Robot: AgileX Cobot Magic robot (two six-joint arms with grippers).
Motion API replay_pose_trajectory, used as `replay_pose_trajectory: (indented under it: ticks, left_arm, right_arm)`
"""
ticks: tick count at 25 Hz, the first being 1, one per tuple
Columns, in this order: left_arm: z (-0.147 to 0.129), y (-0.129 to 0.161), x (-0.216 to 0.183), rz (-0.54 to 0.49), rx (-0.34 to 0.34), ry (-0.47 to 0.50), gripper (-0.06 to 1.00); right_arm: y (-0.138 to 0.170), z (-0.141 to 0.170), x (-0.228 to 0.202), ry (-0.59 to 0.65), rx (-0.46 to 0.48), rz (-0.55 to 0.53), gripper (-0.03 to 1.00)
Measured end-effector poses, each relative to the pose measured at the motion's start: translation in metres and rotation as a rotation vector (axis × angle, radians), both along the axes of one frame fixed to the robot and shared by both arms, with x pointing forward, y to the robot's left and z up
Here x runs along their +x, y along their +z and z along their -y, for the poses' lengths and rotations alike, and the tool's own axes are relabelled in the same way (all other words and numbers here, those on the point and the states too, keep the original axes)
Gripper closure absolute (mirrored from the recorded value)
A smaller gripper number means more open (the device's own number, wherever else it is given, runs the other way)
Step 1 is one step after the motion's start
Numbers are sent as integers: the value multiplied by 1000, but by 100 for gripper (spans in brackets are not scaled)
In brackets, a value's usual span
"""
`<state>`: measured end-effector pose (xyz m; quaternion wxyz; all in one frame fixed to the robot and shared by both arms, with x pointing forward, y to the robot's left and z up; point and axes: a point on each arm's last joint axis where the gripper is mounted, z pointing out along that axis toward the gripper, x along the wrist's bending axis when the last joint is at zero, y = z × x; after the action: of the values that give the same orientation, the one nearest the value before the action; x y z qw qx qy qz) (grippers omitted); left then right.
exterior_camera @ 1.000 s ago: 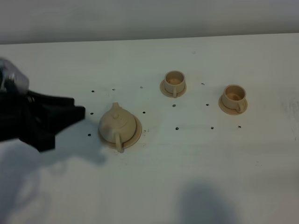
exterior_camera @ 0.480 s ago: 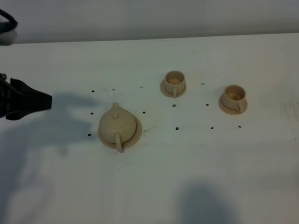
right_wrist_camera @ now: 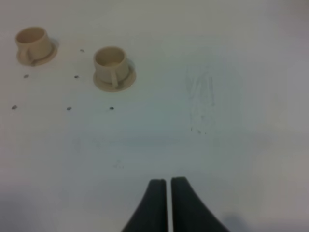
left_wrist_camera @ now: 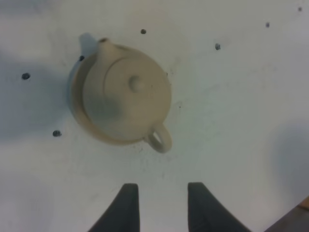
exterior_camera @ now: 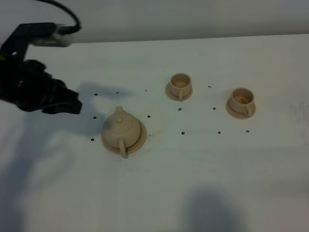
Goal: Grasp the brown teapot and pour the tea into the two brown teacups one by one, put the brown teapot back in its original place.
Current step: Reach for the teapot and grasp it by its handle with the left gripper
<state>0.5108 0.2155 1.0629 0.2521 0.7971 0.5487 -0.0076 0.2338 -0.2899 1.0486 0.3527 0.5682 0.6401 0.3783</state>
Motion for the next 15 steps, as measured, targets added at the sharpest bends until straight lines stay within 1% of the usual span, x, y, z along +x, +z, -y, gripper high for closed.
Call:
replay_pose_trajectory:
  ticks: [3, 6, 10, 13, 15]
  left_arm:
    - [22, 4, 6, -16, 83, -14, 64]
    - [38, 5, 7, -40, 155, 17, 64]
    - [52, -5, 4, -75, 249, 50, 64]
    - [62, -15, 5, -81, 327, 87, 64]
    - [69, -24, 6, -92, 360, 104, 64]
  right_arm:
    - [0, 0, 0, 0, 0, 0, 97]
    - [0, 0, 0, 0, 0, 0, 97]
    - [0, 0, 0, 0, 0, 0, 97]
    - [0, 0, 0, 0, 0, 0, 97]
    - [0, 0, 0, 0, 0, -1, 97]
